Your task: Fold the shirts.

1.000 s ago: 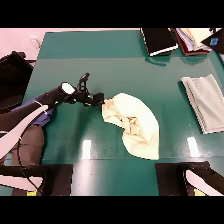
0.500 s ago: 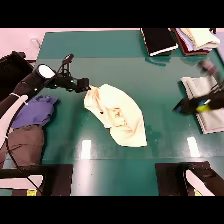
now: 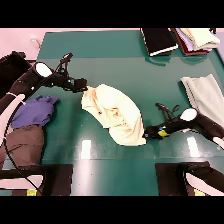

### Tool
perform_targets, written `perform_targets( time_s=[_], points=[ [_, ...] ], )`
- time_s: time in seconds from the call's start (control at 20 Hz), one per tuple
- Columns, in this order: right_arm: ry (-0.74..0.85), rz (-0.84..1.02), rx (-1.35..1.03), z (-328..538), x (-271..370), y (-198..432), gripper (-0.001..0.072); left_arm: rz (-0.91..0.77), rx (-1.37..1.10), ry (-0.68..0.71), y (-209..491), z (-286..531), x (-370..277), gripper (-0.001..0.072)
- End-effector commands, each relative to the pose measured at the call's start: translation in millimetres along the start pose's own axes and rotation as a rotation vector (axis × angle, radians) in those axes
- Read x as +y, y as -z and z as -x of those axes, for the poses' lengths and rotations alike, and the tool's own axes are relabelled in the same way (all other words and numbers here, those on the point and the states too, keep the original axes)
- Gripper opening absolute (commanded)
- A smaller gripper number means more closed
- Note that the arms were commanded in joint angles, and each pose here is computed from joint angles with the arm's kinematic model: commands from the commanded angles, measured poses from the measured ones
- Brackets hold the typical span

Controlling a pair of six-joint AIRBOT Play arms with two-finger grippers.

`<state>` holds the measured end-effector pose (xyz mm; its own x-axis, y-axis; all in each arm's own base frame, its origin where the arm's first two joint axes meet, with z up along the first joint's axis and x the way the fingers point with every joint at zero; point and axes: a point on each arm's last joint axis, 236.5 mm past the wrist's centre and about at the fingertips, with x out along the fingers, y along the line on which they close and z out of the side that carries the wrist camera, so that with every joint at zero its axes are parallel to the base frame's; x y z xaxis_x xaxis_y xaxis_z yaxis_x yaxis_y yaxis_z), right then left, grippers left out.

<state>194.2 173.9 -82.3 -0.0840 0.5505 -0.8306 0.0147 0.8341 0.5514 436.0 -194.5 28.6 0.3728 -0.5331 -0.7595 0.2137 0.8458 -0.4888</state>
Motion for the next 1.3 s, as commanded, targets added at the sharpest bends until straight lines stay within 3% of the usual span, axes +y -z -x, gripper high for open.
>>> perform_targets(
  time_s=[0.0,0.1,0.3,0.6,1.0,1.25],
  points=[
    [0.023,0.069,0.019,-26.8,15.1,-14.3,0.0196,-0.013,0.015,-0.011,3.4,1.5,1.8,0.0024],
    [0.043,0.106,0.015,-24.5,18.6,-26.9,0.0023,-0.018,0.003,-0.014,0.8,6.0,0.1,0.0023],
    [0.132,0.215,-0.108,42.0,22.4,-65.0,0.0021,-0.160,-0.152,-0.079,-41.1,64.7,-16.9,0.0023],
    [0.285,0.253,-0.623,272.3,37.7,-98.8,0.0020,-0.413,-0.580,-0.126,-106.3,262.3,-109.5,0.0023],
    [0.507,0.294,-1.232,488.9,95.2,-14.9,0.0020,-0.615,-1.119,-0.044,-44.1,519.3,-230.0,0.0023],
    [0.565,0.297,-1.289,528.7,111.8,0.2,0.0020,-0.649,-1.236,-0.036,-26.2,566.3,-247.7,0.0023]
  ],
)
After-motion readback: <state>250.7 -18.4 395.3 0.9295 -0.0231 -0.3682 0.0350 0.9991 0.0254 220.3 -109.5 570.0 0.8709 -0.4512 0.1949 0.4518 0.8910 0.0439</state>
